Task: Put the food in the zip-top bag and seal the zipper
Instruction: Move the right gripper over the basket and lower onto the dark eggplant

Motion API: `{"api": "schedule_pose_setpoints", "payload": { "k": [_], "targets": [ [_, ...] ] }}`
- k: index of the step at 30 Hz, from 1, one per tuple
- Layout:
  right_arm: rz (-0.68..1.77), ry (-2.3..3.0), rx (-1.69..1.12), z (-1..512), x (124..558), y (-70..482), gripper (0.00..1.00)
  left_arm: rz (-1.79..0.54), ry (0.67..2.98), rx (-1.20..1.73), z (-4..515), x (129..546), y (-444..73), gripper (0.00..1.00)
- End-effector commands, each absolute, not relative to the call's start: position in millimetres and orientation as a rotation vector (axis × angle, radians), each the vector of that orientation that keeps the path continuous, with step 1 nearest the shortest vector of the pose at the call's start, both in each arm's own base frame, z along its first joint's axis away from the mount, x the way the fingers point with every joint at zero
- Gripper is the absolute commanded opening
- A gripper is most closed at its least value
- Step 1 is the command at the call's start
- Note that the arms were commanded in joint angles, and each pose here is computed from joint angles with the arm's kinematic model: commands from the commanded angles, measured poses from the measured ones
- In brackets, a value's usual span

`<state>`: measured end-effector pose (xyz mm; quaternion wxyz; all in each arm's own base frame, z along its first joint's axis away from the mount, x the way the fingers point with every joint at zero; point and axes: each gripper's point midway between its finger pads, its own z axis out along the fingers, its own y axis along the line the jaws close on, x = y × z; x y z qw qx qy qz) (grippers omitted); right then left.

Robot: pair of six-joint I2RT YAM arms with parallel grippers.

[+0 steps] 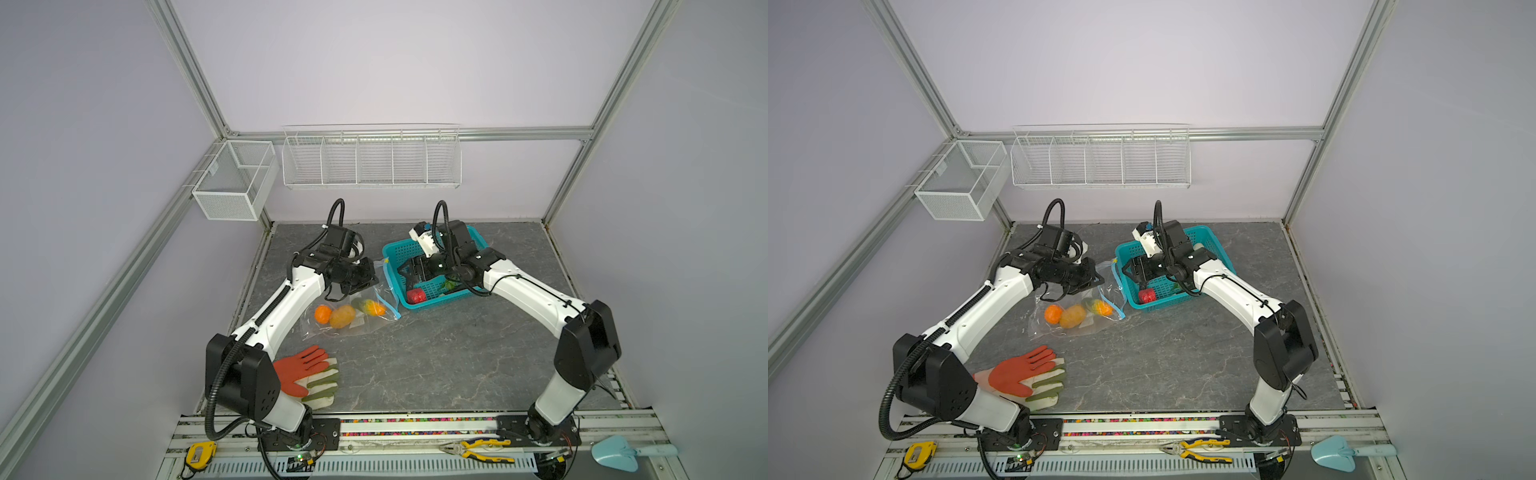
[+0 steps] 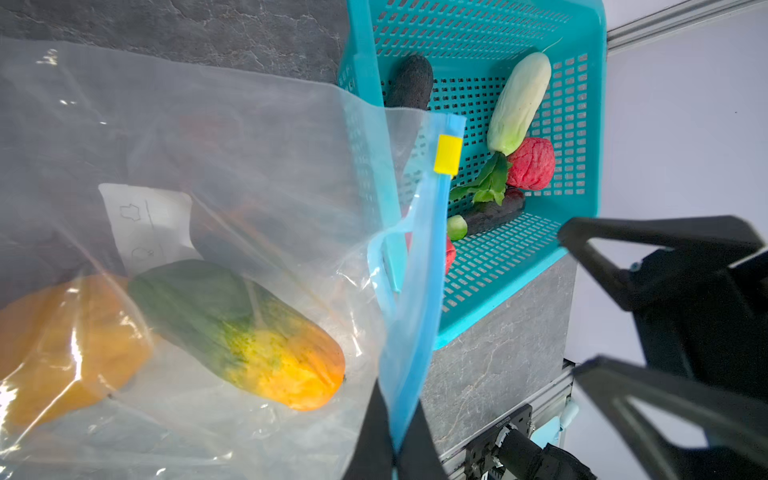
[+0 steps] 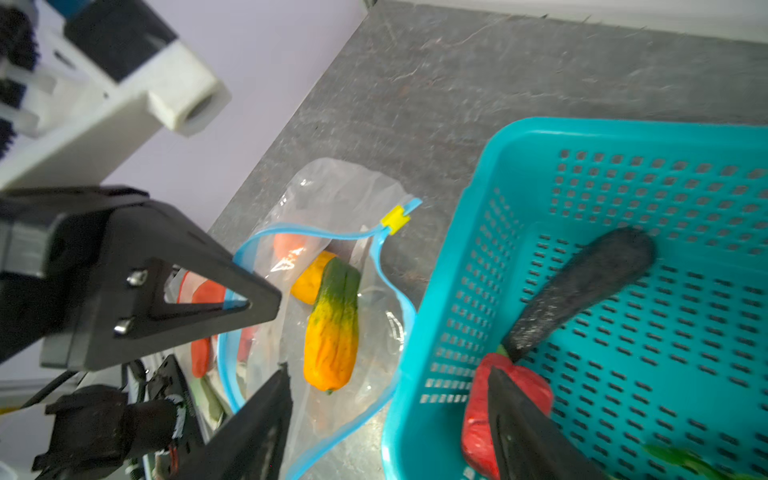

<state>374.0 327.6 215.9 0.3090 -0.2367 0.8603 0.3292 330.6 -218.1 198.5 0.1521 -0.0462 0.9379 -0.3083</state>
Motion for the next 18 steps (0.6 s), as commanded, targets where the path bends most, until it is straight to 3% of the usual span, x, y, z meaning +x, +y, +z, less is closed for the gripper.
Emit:
{"api": "schedule_pose_setpoints", "payload": {
  "k": [1, 13, 18],
  "targets": [
    [0.747, 2.390, -0.518, 180, 390, 308, 0.73, -0.899, 2.685, -0.102, 203, 334, -224, 0.00],
    [0.419, 2.473, -0.304, 125, 455, 290, 0.73, -0.895, 2.701, -0.099, 200, 341, -227, 0.00],
    [0.390, 2.488, -0.238, 106, 474, 295, 0.73, -0.890, 2.712, -0.101, 195, 343, -228, 0.00]
  ]
}}
